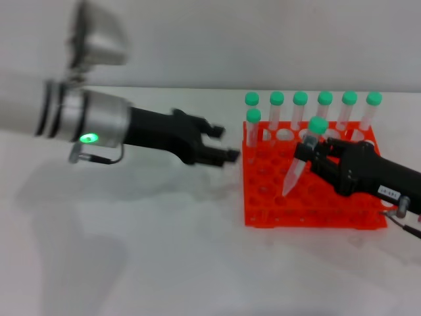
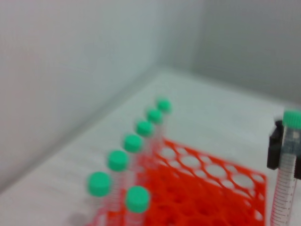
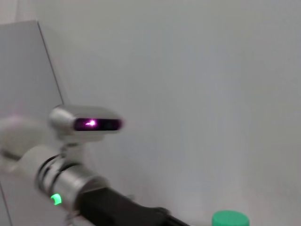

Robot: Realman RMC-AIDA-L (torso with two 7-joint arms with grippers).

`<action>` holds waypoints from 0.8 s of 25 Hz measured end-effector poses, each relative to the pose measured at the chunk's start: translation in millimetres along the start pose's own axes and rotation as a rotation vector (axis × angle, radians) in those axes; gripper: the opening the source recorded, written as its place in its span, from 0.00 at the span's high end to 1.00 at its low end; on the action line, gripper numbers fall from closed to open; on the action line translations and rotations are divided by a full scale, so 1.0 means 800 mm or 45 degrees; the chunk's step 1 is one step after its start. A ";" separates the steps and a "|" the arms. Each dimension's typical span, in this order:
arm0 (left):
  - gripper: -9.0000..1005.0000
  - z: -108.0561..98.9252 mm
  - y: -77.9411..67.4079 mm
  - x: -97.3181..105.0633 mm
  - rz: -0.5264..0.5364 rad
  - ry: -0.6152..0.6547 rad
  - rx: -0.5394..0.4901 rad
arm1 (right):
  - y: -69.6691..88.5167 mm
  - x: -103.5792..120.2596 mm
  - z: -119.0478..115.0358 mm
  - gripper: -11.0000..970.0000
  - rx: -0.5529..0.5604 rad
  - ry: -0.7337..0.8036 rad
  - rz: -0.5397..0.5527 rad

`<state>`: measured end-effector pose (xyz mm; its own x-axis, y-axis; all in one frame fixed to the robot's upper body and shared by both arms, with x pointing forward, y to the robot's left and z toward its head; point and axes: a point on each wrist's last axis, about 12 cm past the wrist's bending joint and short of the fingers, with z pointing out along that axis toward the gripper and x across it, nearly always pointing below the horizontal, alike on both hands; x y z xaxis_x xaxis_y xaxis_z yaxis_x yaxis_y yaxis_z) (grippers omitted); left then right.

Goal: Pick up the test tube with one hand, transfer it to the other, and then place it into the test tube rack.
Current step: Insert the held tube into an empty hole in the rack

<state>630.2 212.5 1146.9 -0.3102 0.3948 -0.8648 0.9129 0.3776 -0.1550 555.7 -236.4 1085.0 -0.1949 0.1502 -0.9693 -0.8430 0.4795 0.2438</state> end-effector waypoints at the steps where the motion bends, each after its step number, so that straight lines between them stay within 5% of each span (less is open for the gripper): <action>1: 0.47 -0.009 0.000 0.011 -0.017 -0.047 -0.027 | -0.002 -0.001 0.002 0.77 0.010 0.001 -0.006; 9: 0.29 -0.081 -0.020 0.115 -0.100 -0.544 -0.362 | -0.020 -0.016 0.031 0.77 0.090 0.018 -0.068; 12: 0.21 -0.090 -0.040 0.152 -0.103 -0.646 -0.452 | -0.026 -0.022 0.041 0.77 0.131 0.003 -0.101; 20: 0.21 -0.092 -0.087 0.219 -0.125 -0.807 -0.706 | -0.038 -0.030 0.054 0.77 0.230 -0.009 -0.151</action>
<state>492.9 317.4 1041.4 -0.0223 -0.1429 -0.9895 0.5758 0.8072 -0.1295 608.0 -217.3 1102.4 -0.0958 0.0892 -0.9914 -0.7559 0.6415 0.1307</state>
